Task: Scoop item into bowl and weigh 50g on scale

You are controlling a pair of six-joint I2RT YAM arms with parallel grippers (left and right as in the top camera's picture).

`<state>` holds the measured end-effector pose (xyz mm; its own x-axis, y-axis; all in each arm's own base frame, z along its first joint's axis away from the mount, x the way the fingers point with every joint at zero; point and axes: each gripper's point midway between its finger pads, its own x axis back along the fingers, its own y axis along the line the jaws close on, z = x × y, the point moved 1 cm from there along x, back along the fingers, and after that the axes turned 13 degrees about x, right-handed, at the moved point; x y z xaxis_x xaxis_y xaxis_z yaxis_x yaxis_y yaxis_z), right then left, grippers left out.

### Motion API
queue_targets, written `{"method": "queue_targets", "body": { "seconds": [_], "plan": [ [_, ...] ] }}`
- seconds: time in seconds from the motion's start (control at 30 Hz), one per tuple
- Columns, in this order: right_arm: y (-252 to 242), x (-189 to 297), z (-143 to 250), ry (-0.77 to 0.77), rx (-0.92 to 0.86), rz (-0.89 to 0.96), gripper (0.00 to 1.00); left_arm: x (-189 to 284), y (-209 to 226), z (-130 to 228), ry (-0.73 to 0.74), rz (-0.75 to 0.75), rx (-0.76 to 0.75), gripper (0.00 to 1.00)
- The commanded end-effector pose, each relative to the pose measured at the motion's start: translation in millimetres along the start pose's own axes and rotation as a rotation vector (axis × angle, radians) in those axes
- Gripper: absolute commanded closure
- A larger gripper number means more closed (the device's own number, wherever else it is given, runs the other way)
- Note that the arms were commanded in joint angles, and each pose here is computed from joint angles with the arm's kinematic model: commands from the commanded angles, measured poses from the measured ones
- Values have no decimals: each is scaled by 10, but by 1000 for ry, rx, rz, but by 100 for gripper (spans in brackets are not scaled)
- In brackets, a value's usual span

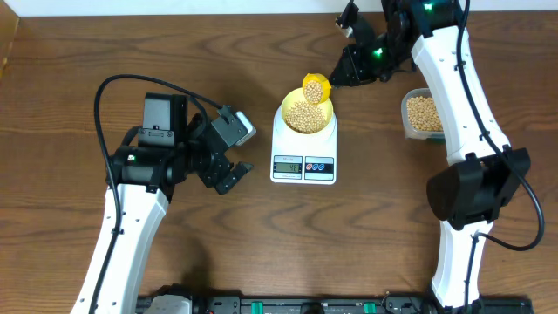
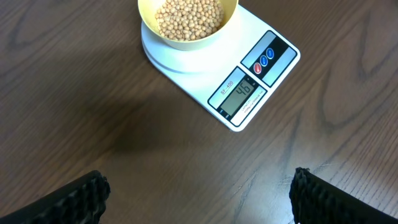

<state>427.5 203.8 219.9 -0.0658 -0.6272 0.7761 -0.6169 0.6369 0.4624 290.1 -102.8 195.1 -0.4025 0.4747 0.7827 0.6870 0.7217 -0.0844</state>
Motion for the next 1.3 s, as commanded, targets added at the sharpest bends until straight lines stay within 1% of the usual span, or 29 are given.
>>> {"method": "queue_targets", "body": {
  "seconds": [0.0, 0.37, 0.77, 1.27],
  "plan": [
    [75, 95, -67, -34, 38, -19, 99, 0, 1, 14, 3, 1, -9, 5],
    [101, 67, -64, -25, 110, -12, 99, 0, 1, 14, 3, 1, -9, 5],
    [81, 3, -36, 13, 179, 51, 99, 0, 0, 14, 2, 2, -9, 5],
    [42, 3, -34, 21, 200, 78, 99, 0, 0, 14, 2, 2, -9, 5]
  ]
}}
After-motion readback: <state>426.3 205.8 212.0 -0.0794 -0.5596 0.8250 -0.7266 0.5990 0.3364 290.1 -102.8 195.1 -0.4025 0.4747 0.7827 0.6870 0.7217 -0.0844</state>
